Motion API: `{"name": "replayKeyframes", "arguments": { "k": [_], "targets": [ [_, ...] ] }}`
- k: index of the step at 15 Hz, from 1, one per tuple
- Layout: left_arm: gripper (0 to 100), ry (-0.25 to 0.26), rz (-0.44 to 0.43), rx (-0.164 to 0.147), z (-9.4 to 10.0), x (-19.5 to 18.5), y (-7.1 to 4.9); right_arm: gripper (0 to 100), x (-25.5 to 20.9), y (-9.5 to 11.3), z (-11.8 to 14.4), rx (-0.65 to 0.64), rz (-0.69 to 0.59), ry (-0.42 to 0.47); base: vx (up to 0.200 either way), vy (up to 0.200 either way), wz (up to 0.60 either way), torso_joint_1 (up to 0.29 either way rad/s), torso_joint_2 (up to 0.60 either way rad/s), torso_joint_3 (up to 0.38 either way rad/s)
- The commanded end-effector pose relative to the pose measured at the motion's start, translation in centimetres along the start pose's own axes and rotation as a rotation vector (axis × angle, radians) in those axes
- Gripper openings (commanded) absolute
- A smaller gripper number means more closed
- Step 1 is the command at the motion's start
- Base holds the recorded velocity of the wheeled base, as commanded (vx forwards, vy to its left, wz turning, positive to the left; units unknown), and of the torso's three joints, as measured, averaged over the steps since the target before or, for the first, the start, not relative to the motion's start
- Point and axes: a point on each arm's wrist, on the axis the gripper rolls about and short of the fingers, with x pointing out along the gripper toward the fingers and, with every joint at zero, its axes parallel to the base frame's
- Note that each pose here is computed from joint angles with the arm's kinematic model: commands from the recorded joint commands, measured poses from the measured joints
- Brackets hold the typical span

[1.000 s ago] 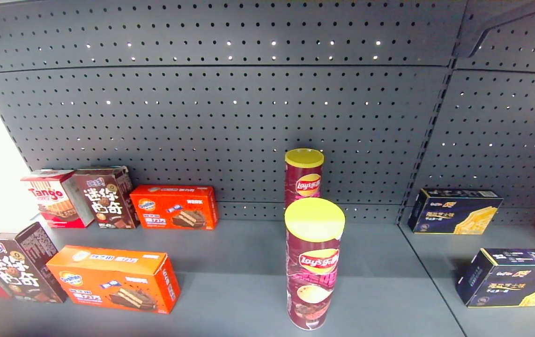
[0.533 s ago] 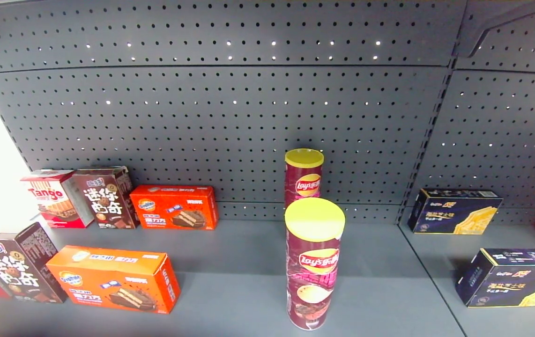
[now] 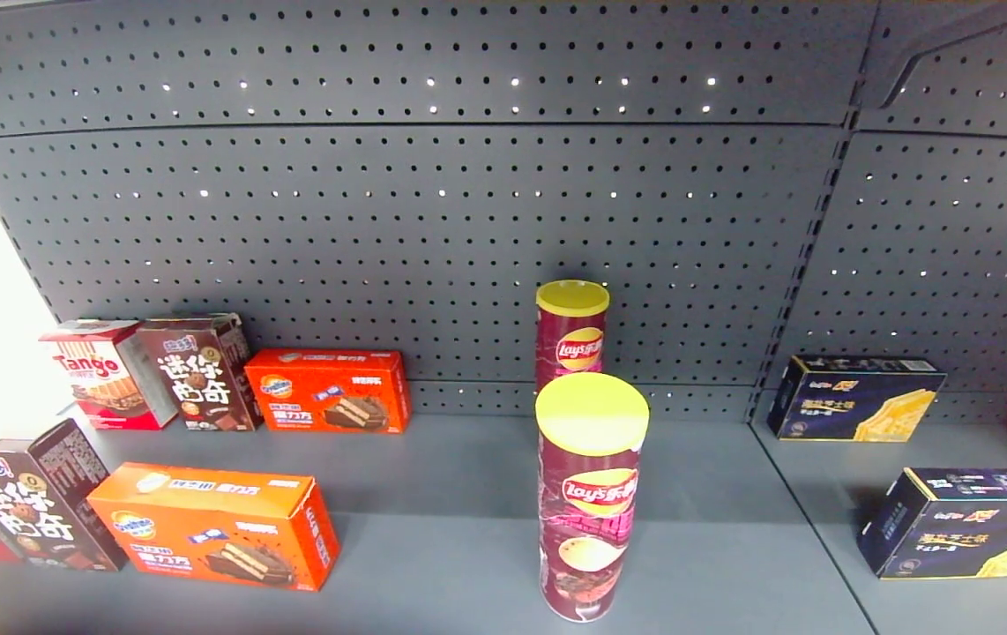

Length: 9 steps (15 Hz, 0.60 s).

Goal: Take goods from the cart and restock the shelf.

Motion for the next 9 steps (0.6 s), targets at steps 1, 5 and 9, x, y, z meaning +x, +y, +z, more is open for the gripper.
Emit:
{"name": "replayKeyframes", "arguments": {
  "k": [1,5,9],
  "targets": [
    [100,0.038,0.131,-0.047,0.01,0.06,-0.15,100,0.00,0.00,0.00,0.000,0.001,0.000,0.000,0.000,0.00,0.000,0.00,0.000],
    [100,0.025,0.056,-0.160,-0.35,0.08,-0.78,100,0.00,0.00,0.00,0.000,0.001,0.000,0.000,0.000,0.00,0.000,0.00,0.000],
    [100,0.030,-0.042,-0.161,-0.60,0.06,-0.98,100,0.00,0.00,0.00,0.000,0.001,0.000,0.000,0.000,0.00,0.000,0.00,0.000]
  ]
}}
